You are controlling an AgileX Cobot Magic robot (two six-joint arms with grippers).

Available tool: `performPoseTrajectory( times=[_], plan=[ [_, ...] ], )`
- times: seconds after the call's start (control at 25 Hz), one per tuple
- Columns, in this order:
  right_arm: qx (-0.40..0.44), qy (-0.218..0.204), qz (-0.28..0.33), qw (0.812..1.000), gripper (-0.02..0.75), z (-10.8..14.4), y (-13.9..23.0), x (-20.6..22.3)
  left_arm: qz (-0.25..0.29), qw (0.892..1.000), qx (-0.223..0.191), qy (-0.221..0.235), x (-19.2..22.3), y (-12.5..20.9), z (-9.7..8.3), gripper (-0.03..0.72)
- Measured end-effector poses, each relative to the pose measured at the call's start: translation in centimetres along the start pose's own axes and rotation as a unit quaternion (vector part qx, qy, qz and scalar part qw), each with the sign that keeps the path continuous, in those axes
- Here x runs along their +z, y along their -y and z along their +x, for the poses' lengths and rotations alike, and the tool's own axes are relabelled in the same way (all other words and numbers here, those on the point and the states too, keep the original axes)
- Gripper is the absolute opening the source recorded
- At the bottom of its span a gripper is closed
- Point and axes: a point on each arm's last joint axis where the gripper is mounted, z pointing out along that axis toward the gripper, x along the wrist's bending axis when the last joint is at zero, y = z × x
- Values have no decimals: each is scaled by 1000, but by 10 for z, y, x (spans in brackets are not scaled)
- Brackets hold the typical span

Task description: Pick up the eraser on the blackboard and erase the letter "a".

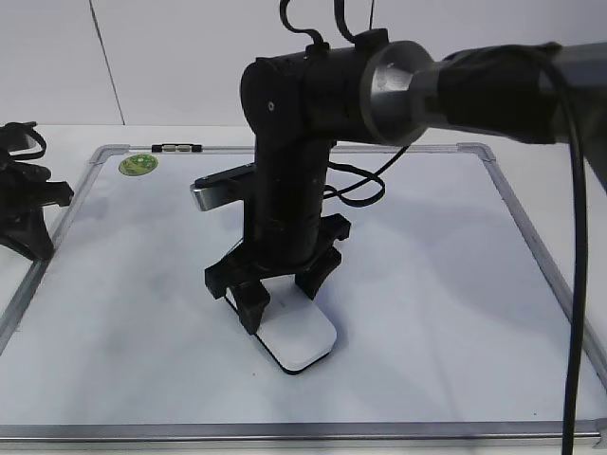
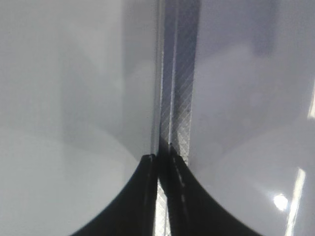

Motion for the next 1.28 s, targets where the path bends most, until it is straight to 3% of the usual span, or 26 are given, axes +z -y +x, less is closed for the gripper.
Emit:
performPoseTrajectory(
  times=[0.52,0.8,1.08,1.28],
  plan=[
    [-7,8,-7,1000,555,4,4,-7,0,1000,0,1,0,0,0,13],
    [-5,56,-66,996,555,-4,14,-61,1,1000,0,2,0,0,0,13],
    [37,101,-126,986,554,-34,8,-102,1,1000,-1,2,0,0,0,13],
    [81,174,-179,965,554,-51,7,-134,1,1000,-1,3,0,0,-1,13]
  ],
)
